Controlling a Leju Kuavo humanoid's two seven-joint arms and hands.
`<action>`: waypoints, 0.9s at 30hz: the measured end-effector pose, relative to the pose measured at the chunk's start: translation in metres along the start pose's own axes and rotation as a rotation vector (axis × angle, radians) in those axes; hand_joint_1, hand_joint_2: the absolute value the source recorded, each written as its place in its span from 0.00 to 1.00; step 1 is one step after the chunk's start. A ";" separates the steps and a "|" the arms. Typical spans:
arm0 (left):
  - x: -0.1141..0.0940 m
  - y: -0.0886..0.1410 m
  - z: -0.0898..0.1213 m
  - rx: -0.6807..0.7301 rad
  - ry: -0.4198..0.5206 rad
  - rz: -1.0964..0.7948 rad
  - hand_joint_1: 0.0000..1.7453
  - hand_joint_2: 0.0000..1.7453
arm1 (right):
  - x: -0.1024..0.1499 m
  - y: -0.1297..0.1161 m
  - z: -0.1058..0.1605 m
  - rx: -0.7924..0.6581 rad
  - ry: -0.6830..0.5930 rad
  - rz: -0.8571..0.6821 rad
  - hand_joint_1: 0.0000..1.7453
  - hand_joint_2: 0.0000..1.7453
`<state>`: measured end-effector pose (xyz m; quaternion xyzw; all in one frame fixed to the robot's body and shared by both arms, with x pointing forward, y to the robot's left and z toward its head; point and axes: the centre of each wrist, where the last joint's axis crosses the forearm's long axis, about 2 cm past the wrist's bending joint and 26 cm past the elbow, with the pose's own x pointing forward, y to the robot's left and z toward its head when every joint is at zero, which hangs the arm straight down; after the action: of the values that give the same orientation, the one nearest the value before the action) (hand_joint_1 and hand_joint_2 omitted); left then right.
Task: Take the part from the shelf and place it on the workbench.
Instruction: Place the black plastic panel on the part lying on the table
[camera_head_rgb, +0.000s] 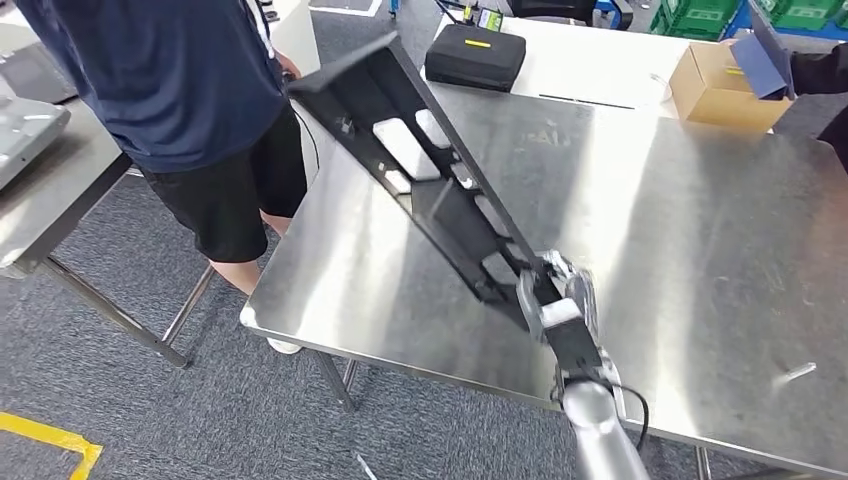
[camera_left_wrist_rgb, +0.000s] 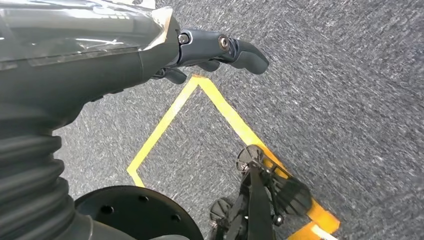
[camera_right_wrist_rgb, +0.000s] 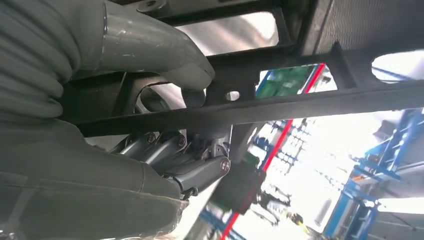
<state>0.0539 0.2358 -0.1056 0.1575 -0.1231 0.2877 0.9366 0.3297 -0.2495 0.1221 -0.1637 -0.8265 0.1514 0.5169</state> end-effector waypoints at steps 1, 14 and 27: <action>0.001 0.000 0.000 0.003 0.002 0.003 0.00 1.00 | -0.004 0.001 -0.013 0.010 0.009 0.030 1.00 1.00; 0.002 0.003 -0.002 0.023 0.020 0.036 0.00 1.00 | 0.017 -0.036 -0.156 0.021 0.038 0.423 1.00 1.00; 0.003 0.004 -0.002 0.033 0.020 0.036 0.00 1.00 | 0.017 -0.070 -0.180 -0.033 0.126 0.592 1.00 1.00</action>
<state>0.0542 0.2413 -0.1060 0.1677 -0.1119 0.3081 0.9298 0.4778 -0.2904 0.2406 -0.4149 -0.7115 0.2716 0.4979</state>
